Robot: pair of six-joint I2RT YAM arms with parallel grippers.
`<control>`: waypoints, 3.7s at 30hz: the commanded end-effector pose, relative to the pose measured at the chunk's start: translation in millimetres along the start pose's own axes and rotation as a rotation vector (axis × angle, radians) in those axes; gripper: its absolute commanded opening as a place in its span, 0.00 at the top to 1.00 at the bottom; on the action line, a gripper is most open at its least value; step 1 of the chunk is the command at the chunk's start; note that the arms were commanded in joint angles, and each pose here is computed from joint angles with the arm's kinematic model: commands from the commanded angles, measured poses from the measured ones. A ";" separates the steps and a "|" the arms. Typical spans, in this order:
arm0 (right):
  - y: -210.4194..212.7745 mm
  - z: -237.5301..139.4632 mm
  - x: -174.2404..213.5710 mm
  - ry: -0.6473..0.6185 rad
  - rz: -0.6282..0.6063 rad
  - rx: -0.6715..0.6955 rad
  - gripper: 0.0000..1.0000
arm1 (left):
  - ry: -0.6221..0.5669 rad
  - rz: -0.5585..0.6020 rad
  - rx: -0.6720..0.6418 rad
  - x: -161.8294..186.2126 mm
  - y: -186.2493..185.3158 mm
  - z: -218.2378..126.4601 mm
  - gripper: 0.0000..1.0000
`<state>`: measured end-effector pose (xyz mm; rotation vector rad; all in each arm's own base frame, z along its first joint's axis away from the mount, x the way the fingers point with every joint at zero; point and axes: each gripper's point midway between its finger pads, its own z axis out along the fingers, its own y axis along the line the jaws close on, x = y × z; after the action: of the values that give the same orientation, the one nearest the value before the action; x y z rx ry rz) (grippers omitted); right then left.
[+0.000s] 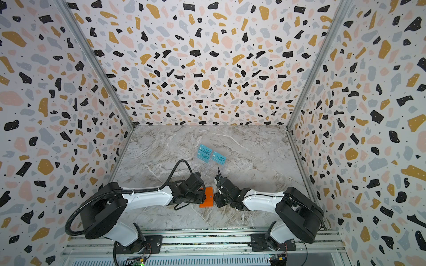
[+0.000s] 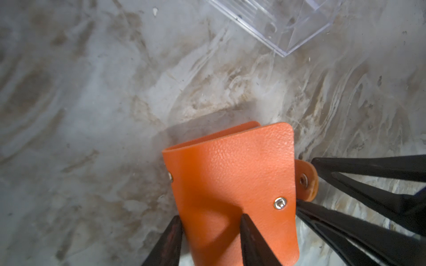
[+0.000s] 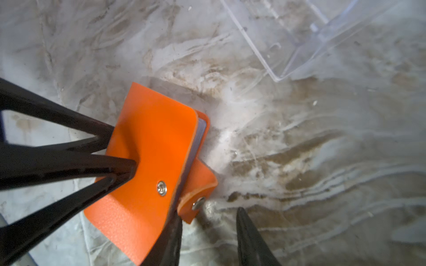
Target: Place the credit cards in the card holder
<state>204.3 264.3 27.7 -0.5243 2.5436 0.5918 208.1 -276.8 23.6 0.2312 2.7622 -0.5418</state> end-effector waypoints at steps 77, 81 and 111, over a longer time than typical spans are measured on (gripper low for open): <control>10.6 -7.8 -21.2 0.165 0.072 -0.075 0.95 | 0.095 0.091 -0.155 31.9 24.2 5.5 0.57; 16.3 -7.4 -22.5 0.156 0.071 -0.110 1.00 | 0.091 0.091 -0.154 31.1 23.8 5.6 0.57; 38.9 6.0 -26.2 0.168 0.072 -0.248 1.00 | 0.093 0.091 -0.149 32.7 24.2 6.0 0.57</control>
<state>208.9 299.3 43.5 -0.5716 2.6890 0.9004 207.3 -278.0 22.8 0.3001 2.7408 -0.4191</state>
